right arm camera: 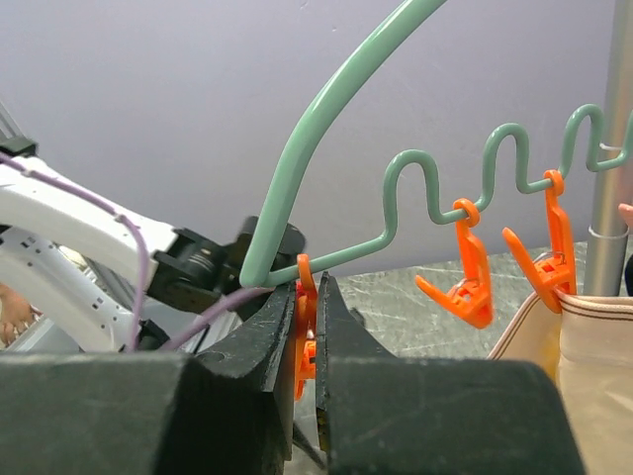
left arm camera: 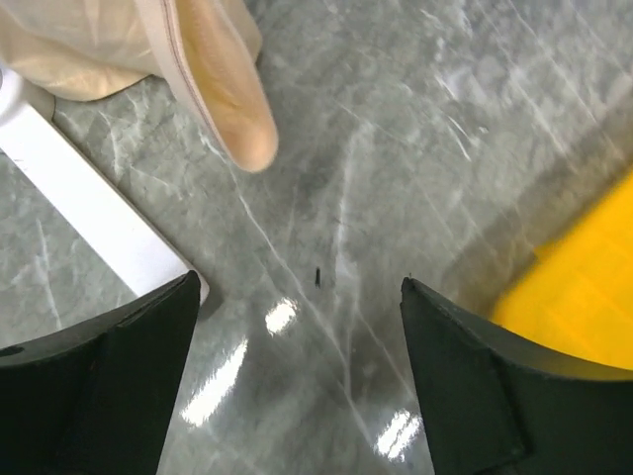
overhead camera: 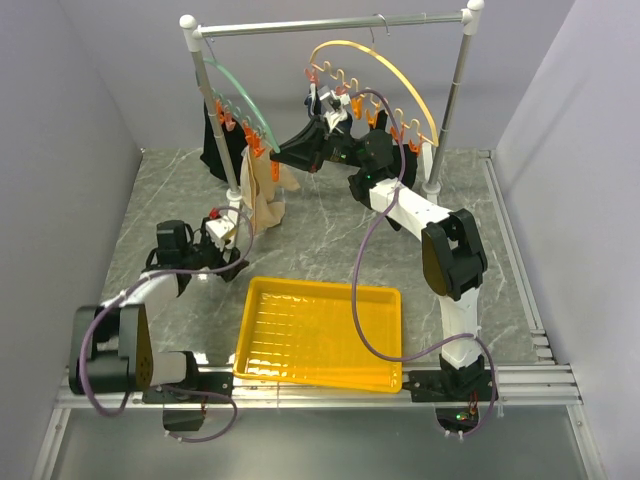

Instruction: Clip the underwear to the hanger

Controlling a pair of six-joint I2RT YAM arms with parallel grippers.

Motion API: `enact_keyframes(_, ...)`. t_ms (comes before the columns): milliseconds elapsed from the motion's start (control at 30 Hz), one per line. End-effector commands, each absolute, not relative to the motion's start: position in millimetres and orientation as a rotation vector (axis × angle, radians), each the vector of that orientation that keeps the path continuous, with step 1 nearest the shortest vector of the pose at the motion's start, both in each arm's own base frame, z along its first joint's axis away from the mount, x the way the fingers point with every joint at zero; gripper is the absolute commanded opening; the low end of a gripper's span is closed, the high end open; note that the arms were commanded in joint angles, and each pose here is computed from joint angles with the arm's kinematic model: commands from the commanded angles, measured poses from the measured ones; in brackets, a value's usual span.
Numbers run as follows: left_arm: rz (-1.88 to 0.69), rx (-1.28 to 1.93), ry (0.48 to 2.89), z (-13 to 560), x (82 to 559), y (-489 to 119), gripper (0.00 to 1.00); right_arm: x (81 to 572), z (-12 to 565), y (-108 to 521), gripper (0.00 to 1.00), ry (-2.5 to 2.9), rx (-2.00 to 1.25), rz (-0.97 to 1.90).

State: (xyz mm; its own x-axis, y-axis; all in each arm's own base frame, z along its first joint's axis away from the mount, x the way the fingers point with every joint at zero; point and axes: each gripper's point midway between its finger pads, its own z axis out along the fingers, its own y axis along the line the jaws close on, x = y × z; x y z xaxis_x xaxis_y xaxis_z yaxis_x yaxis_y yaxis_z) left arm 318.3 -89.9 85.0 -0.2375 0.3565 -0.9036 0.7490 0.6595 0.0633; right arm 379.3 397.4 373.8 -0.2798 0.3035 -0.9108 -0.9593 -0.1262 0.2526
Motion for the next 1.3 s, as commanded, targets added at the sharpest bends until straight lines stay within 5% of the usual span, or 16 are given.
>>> enact_keyframes(0,-0.467,0.829,1.764,109,350,-97,0.86,377,405,389,0.00,1.040,-0.856,1.569)
enact_keyframes(467,-0.301,0.550,1.844,95,396,-103,0.75,381,403,390,0.00,1.041,-0.842,1.557)
enact_keyframes(867,-0.367,0.633,1.797,98,380,-121,0.68,386,398,392,0.00,1.049,-0.837,1.563)
enact_keyframes(1267,-0.400,0.553,1.795,102,385,-124,0.36,384,398,391,0.00,1.048,-0.851,1.553)
